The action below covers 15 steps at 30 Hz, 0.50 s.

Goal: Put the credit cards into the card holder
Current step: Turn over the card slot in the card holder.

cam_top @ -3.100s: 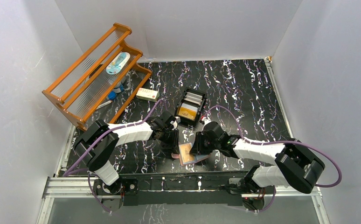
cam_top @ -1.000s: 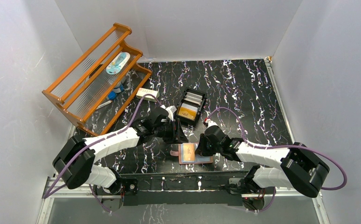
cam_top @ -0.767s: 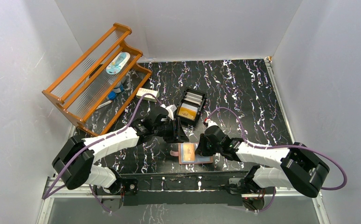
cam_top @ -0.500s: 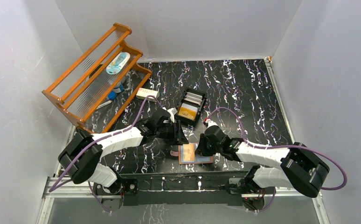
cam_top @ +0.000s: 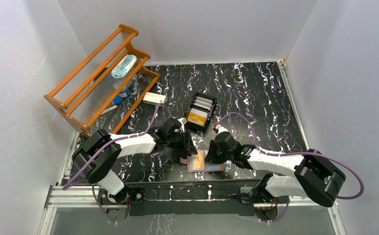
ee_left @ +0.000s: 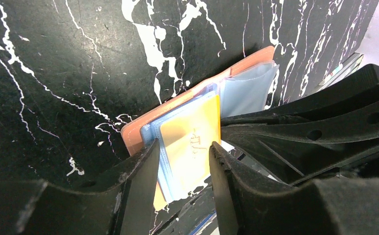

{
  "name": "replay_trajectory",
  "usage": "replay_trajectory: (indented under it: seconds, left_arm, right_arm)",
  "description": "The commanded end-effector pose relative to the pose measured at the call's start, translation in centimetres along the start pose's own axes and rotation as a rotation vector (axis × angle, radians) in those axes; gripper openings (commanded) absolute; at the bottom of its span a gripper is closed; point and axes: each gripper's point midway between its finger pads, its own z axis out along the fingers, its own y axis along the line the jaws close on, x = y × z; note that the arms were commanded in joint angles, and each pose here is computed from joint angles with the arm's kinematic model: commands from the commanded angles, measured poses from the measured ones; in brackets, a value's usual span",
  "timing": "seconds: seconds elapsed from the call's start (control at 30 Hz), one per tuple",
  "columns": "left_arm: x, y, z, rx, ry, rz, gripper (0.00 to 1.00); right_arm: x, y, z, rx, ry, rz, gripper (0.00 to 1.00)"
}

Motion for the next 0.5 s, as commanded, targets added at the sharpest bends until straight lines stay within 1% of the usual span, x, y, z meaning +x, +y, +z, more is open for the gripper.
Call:
replay_trajectory:
  seconds: [0.0,0.47]
  left_arm:
    - [0.43,0.27,0.23,0.008,0.009,0.013,0.41]
    - [0.45,1.16,-0.28,-0.051,0.001,-0.004,0.41]
  right_arm:
    - [0.37,-0.09,0.21,-0.001,0.011,-0.007,0.14]
    - [0.16,0.04,0.23,-0.001,0.010,-0.012,0.14]
